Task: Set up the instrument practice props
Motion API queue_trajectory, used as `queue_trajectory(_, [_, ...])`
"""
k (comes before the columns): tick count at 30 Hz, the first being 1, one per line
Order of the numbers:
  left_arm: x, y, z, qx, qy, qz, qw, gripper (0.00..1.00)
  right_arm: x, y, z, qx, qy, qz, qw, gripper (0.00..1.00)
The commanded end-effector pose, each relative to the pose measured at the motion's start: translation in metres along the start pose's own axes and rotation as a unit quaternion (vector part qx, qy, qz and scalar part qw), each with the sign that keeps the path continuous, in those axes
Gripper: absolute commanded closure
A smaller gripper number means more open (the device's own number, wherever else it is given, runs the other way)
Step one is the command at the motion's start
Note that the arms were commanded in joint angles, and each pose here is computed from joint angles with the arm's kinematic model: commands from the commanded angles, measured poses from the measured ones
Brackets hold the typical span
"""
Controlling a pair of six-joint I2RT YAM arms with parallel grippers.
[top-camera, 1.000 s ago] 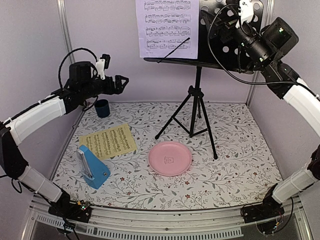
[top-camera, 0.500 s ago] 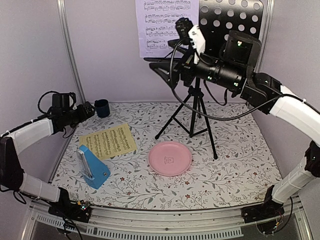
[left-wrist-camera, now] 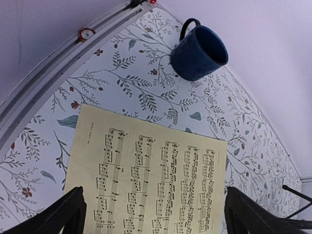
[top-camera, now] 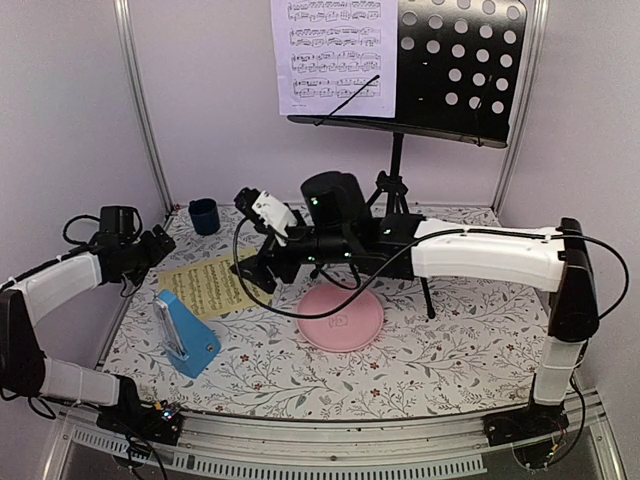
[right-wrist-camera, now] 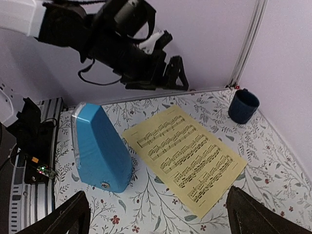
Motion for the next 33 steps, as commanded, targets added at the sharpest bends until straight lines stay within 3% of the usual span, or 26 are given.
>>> queue_trajectory(1, [-0.003, 0.034, -0.007, -0.073, -0.021, -0.043, 0.996, 0.01, 0.046, 0.003, 0.047, -0.018, 0.036, 0.058, 0.998, 0.01])
queue_trajectory(11, [0.017, 0.070, 0.007, -0.114, 0.008, -0.089, 0.989, 0.01, 0.126, -0.052, 0.105, -0.026, 0.076, 0.202, 0.976, 0.05])
queue_trajectory(13, [0.020, 0.075, 0.011, -0.121, 0.012, -0.093, 0.988, 0.01, 0.155, -0.052, 0.119, -0.025, 0.096, 0.220, 0.970, 0.05])
queue_trajectory(21, [0.031, 0.093, 0.026, -0.145, 0.024, -0.085, 0.985, 0.01, 0.206, -0.048, 0.141, -0.030, 0.123, 0.257, 0.958, 0.07])
queue_trajectory(25, [0.041, 0.094, 0.040, -0.143, 0.050, -0.074, 0.986, 0.04, 0.228, -0.042, 0.150, -0.032, 0.136, 0.258, 0.956, 0.12])
queue_trajectory(33, [0.053, 0.091, 0.052, -0.109, 0.073, -0.073, 0.989, 0.06, 0.265, -0.037, 0.160, -0.021, 0.159, 0.274, 0.948, 0.34])
Point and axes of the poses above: each gripper's point midway between its finger pads, its own z axis out along the fingers, its own y axis along the line the jaws close on, x = y × z, the point moved 1 cm from there along -z, back along the fingers, and after that the axes turned 13 degrees about -z, right-handed, at the moved point
